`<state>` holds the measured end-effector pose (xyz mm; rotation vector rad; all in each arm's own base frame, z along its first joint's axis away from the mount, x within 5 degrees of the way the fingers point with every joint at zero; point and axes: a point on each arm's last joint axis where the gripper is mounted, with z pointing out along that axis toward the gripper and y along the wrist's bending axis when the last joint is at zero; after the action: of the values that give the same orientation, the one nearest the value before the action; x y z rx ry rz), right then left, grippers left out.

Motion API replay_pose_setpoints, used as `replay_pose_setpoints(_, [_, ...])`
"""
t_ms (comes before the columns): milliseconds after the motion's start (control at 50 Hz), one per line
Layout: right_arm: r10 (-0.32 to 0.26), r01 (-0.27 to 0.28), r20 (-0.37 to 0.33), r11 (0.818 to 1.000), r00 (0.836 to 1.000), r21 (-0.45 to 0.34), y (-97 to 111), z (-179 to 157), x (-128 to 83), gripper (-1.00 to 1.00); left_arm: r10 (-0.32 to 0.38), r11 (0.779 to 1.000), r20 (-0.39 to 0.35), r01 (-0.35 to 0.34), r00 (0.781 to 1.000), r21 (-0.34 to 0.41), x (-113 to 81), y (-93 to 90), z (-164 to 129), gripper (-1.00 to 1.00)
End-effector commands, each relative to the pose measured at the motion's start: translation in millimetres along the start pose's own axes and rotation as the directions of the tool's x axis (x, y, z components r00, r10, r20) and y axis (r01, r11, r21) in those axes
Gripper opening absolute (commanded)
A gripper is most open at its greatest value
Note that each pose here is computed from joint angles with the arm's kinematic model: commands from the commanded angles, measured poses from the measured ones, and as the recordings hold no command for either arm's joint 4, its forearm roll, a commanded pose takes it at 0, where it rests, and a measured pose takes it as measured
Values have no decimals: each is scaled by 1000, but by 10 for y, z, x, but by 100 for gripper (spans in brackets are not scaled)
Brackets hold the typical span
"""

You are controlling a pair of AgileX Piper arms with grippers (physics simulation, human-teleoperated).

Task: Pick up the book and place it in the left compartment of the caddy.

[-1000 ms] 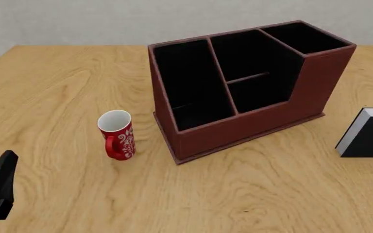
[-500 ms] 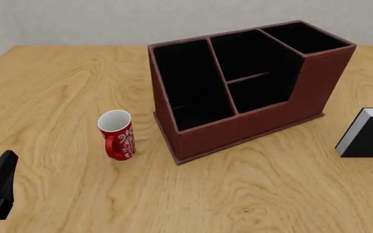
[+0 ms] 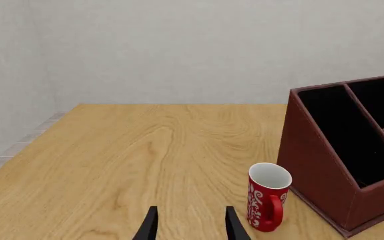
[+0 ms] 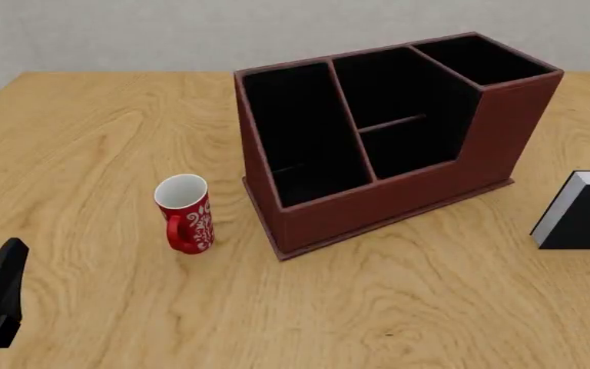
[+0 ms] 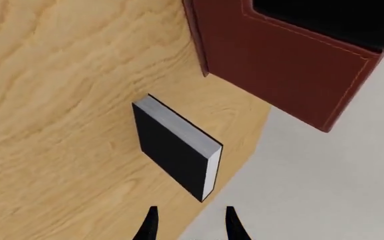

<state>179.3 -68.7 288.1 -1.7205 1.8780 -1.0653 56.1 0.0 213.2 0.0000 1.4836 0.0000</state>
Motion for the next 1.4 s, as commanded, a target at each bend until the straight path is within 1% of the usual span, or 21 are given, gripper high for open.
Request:
replay_pose_setpoints(20, [-49,49,-24,999,999,-21,9,246,83,100,0,1000,0,0,1000,0,0,0,0,100])
replay_pose_setpoints(160, [-53,52,-41,998,998,-19,-45,291,148,100,0,1000,0,0,1000,0,0,0,0,100])
replay_pose_setpoints(400, [-60,60,-50,998,997,-11,-147,368,202,100,0,1000,0,0,1000,0,0,0,0,100])
replay_pose_setpoints(560, [-53,54,-56,999,997,7,-301,377,251,100,0,1000,0,0,1000,0,0,0,0,100])
replay_pose_setpoints(620, [-53,54,-57,998,997,10,-322,397,258,100,0,1000,0,0,1000,0,0,0,0,100])
replay_pose_setpoints(1140, [-77,76,-16,997,997,-33,-233,726,164,100,0,1000,0,0,1000,0,0,0,0,100])
replay_pose_setpoints(1400, [-80,80,-17,996,997,-45,-211,830,182,100,0,1000,0,0,1000,0,0,0,0,100])
